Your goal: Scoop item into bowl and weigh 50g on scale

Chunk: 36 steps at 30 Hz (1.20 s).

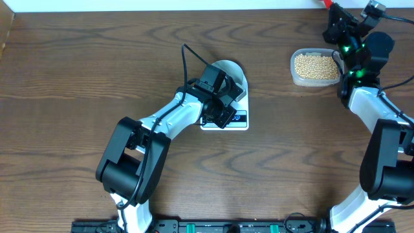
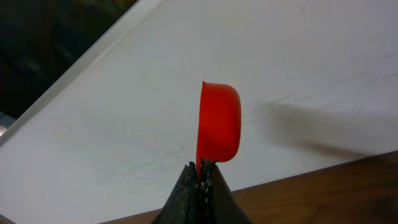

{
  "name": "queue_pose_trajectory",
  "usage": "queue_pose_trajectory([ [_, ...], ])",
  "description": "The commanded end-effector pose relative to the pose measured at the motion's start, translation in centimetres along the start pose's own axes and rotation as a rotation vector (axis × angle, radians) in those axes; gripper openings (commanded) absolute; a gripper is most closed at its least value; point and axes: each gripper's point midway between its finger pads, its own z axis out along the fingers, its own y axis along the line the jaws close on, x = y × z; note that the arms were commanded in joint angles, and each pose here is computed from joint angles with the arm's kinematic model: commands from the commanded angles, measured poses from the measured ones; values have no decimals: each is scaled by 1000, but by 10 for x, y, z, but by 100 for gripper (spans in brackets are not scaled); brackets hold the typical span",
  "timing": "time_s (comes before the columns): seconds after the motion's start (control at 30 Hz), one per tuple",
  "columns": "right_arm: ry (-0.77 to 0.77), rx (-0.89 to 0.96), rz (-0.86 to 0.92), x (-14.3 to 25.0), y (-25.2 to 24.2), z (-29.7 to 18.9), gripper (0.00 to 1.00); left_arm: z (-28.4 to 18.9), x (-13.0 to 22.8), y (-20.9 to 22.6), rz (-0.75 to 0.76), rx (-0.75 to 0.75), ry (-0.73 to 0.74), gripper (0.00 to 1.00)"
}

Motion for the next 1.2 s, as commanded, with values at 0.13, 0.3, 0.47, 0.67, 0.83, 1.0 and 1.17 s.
queue_pose_trajectory([
  [0.13,-1,-5,-18,-6,3,2,1,7,11,0,-22,24,27,7],
  [0.3,0,-4,-36,-6,3,2,1,9,13,2,-33,24,36,8],
  [0.47,-1,-4,-36,-6,3,2,1,14,18,8,-60,24,49,8],
  [0.67,-1,-4,-36,-6,3,2,1,19,24,13,-76,23,65,7],
  [0.83,-1,-4,-36,-6,3,2,1,15,23,15,-73,1,64,7],
  [1.0,-1,-3,-48,-6,2,2,1,-5,19,40,-53,-181,64,7],
  [1.17,-1,-3,-55,-6,2,2,1,-24,3,31,-29,-169,5,7],
])
